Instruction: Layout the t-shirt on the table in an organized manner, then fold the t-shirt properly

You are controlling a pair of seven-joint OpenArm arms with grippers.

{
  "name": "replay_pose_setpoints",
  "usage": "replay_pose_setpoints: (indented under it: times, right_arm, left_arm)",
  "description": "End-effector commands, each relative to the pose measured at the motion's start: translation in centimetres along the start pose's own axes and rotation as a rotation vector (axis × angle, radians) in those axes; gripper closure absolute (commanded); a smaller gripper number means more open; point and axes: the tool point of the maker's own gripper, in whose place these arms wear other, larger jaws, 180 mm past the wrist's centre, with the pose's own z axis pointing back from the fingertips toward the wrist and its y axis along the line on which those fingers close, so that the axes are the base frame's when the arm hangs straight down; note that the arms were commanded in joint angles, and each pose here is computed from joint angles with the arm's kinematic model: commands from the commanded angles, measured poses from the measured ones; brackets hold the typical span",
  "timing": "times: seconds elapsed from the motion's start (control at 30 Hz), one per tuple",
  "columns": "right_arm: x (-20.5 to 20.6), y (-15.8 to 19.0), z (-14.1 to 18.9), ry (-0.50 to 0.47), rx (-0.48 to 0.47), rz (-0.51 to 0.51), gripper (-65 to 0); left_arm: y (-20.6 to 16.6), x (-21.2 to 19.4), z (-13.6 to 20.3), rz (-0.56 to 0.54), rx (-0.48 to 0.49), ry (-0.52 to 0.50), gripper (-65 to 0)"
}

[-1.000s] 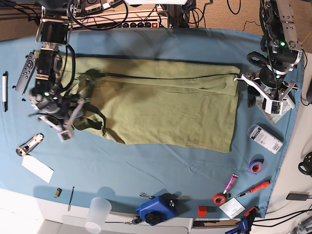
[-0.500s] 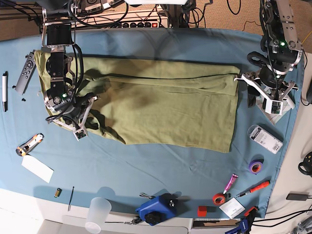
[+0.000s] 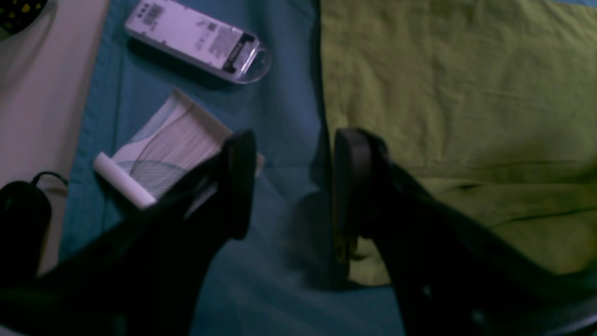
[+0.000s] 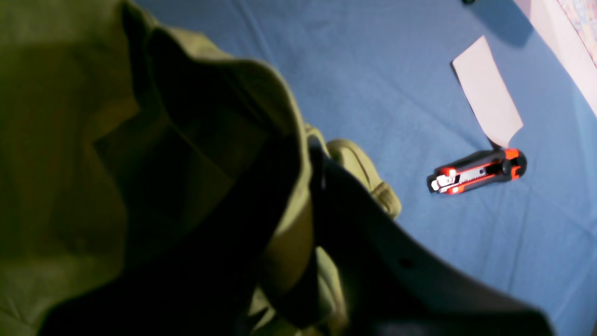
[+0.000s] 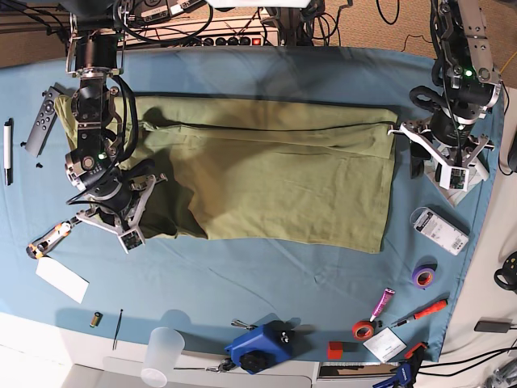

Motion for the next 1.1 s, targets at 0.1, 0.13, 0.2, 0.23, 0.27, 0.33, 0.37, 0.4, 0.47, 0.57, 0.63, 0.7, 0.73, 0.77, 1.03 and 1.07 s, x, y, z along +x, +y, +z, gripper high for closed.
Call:
replay_pose_setpoints:
  times: [0.1, 0.13, 0.2, 0.23, 0.27, 0.33, 0.37, 0.4, 0.47, 0.57, 0.63, 0.7, 0.73, 0.77, 1.03, 1.07]
  right_arm:
    - [0.7, -1.3, 0.3, -0.016, -0.03, -0.001, -19.8]
    - [0.6, -1.3, 0.3, -0.014, -0.03, -0.001, -19.8]
    - [0.6, -1.2, 0.3, -0.013, -0.03, -0.001, -19.8]
    - [0.6, -1.3, 0.3, -0.013, -0.03, -0.001, -19.8]
    - [0.6, -1.3, 0.3, -0.013, -0.03, -0.001, -19.8]
    - [0.5, -1.3, 0.3, -0.007, -0.03, -0.001, -19.8]
    - [0.3, -1.3, 0.3, 0.004, -0.03, -0.001, -19.8]
    - [0.1, -1.3, 0.3, 0.019, -0.03, -0.001, -19.8]
    - [-0.6, -1.2, 0.3, 0.053, -0.03, -0.002, -19.8]
    - [-1.3, -1.0, 0.3, 0.082, -0.025, -0.002, -19.8]
    - [-1.7, -0.4, 0.3, 0.087, -0.005, -0.007, -19.8]
    - [-2.0, 0.6, 0.2, 0.073, 0.033, -0.021, -19.8]
    - [-2.1, 1.2, 0.2, 0.062, 0.053, -0.028, -19.8]
    - [-2.1, 1.6, 0.2, 0.053, 0.066, -0.031, -19.8]
    - [-1.4, 1.2, 0.1, 0.006, 0.039, -0.049, 0.0]
    - [-1.2, 0.9, 0.1, -0.001, 0.022, -0.051, 0.0]
  left_arm:
    - [0.1, 1.2, 0.3, -0.011, 0.003, -0.044, -28.4]
    - [0.1, 1.2, 0.3, -0.011, 0.003, -0.043, -28.4]
    - [0.1, 1.2, 0.3, -0.011, 0.003, -0.044, -28.3]
    - [0.1, 1.2, 0.3, -0.011, 0.003, -0.043, -28.3]
    - [0.1, 1.2, 0.3, -0.011, 0.003, -0.043, -28.4]
    - [0.1, 1.2, 0.3, -0.011, 0.003, -0.043, -28.4]
    - [0.1, 1.2, 0.3, -0.011, 0.003, -0.043, -28.4]
    - [0.1, 1.2, 0.3, -0.011, 0.003, -0.043, -28.4]
    - [0.1, 1.2, 0.3, -0.011, 0.003, -0.043, -28.3]
    - [0.1, 1.2, 0.3, -0.011, 0.003, -0.043, -28.4]
    - [0.1, 1.2, 0.3, -0.011, 0.002, -0.043, -28.4]
    - [0.1, 1.2, 0.3, -0.011, 0.003, -0.043, -28.4]
    - [0.1, 1.2, 0.3, -0.011, 0.003, -0.043, -28.4]
    - [0.1, 1.2, 0.3, -0.011, 0.003, -0.044, -28.4]
    - [0.1, 1.2, 0.3, -0.011, 0.003, -0.044, -28.4]
    - [0.1, 1.2, 0.3, -0.011, 0.003, -0.044, -28.3]
